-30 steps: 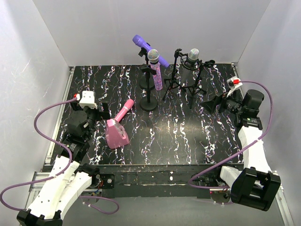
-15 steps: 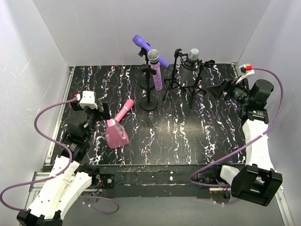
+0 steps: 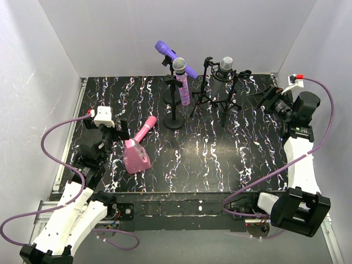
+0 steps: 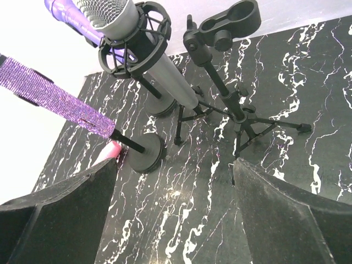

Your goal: Attach the microphones to the stand

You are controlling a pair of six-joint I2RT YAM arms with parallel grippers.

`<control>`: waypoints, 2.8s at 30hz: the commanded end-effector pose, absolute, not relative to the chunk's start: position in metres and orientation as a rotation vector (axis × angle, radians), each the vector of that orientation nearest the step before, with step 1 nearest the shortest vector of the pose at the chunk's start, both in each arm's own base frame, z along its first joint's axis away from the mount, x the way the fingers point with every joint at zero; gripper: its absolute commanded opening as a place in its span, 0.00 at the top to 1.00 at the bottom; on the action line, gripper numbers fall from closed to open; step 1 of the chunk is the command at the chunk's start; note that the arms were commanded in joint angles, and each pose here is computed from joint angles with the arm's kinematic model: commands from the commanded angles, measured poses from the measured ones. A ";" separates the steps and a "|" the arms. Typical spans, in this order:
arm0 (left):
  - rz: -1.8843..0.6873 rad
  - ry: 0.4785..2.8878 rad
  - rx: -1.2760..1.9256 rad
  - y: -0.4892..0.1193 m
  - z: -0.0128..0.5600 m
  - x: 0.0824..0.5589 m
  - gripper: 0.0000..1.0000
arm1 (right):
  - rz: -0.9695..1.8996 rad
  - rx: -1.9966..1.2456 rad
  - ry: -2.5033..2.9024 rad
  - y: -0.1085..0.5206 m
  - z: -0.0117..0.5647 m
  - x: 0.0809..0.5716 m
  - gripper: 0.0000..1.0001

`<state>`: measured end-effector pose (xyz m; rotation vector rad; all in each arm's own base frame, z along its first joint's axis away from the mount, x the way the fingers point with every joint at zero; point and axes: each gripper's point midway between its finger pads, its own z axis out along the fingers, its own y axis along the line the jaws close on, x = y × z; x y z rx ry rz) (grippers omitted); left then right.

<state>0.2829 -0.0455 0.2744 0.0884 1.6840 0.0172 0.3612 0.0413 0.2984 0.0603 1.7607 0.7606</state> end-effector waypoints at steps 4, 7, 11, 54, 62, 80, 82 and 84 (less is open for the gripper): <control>0.020 1.679 0.099 -0.046 0.274 0.285 0.02 | 0.835 0.071 1.625 0.044 0.344 0.371 0.07; 0.020 1.680 0.100 -0.046 0.274 0.285 0.02 | 0.848 0.029 1.618 0.047 0.349 0.374 0.07; 0.021 1.682 0.100 -0.046 0.272 0.285 0.02 | 0.859 0.068 1.634 0.043 0.347 0.383 0.07; 0.051 1.729 0.122 -0.046 0.259 0.291 0.02 | 1.304 0.731 1.528 0.049 0.318 0.533 0.32; 0.054 1.726 0.120 -0.045 0.260 0.290 0.02 | 1.346 0.717 1.481 0.050 0.324 0.528 0.76; 0.041 1.700 0.115 -0.045 0.267 0.287 0.02 | 1.344 0.722 1.406 0.046 0.360 0.436 0.85; 0.038 1.697 0.117 -0.046 0.267 0.287 0.02 | 1.384 0.723 1.430 0.053 0.358 0.423 0.85; 0.035 1.697 0.116 -0.046 0.268 0.287 0.02 | 1.432 0.719 1.472 0.062 0.354 0.410 0.85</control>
